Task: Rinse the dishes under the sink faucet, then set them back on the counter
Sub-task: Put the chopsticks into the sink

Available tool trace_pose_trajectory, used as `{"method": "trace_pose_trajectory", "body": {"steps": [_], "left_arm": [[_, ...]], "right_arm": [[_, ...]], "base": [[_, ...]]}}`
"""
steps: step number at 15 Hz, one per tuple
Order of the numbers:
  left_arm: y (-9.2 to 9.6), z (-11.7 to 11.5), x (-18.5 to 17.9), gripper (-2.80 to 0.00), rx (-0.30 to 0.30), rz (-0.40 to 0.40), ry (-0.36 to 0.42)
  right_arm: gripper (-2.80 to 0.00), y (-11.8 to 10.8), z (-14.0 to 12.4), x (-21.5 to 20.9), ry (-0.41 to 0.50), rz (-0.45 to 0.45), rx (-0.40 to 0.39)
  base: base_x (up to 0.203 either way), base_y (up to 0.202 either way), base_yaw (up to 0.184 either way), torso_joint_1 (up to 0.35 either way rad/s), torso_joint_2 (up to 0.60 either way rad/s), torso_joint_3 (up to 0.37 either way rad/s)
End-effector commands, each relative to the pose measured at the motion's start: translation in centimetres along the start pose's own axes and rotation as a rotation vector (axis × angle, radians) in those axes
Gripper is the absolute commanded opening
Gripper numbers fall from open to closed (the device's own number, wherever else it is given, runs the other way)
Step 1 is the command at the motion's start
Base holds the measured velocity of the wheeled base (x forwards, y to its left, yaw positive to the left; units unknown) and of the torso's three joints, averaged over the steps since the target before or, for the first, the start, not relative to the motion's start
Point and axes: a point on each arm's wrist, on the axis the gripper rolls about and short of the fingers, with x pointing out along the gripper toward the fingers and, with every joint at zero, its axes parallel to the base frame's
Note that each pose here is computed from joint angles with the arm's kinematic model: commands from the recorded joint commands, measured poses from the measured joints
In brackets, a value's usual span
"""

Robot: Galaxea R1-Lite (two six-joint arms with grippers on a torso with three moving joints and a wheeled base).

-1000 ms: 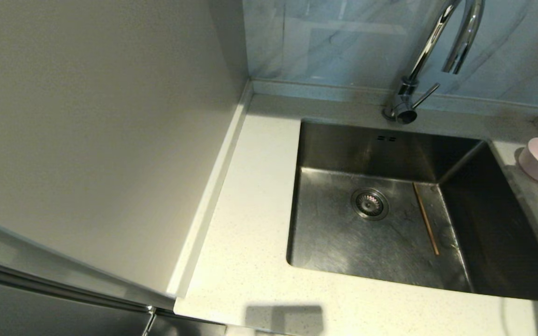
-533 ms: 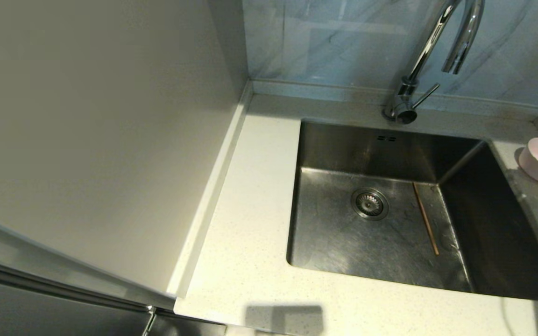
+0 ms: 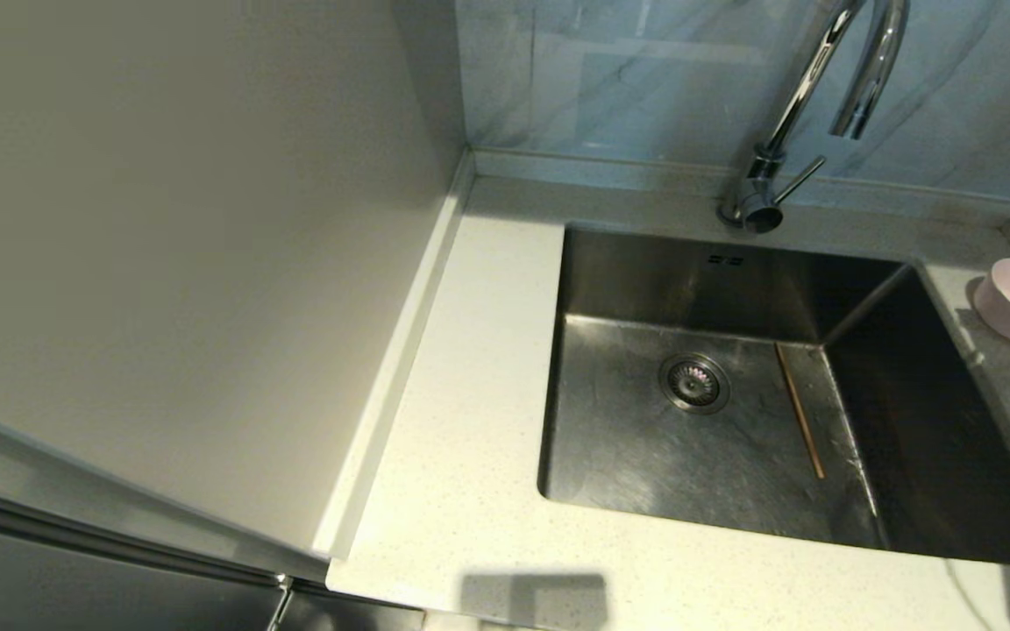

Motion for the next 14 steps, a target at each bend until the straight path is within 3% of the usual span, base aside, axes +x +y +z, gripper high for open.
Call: {"method": "trace_pose_trajectory", "body": {"steps": [1, 7, 8, 14], "left_arm": [[0.0, 0.0, 0.0, -2.8, 0.0, 0.001, -0.004], [0.0, 0.0, 0.0, -2.8, 0.0, 0.001, -0.004], [0.0, 0.0, 0.0, -2.8, 0.0, 0.001, -0.004], [0.0, 0.0, 0.0, -2.8, 0.0, 0.001, -0.004]], "right_arm": [[0.0, 0.4, 0.3, 1.5, 0.015, 0.002, -0.007], [0.0, 0.3, 1.3, 3.1, 0.005, -0.012, 0.001], [-2.8, 0.2, 1.4, 3.2, 0.004, -0.015, 0.001], [-2.8, -0.2, 1.0, 3.5, 0.021, -0.024, 0.003]], "base": [[0.0, 0.0, 0.0, 0.0, 0.0, 0.0], [0.0, 0.0, 0.0, 0.0, 0.0, 0.0], [0.0, 0.0, 0.0, 0.0, 0.0, 0.0], [0.0, 0.0, 0.0, 0.0, 0.0, 0.0]]}}
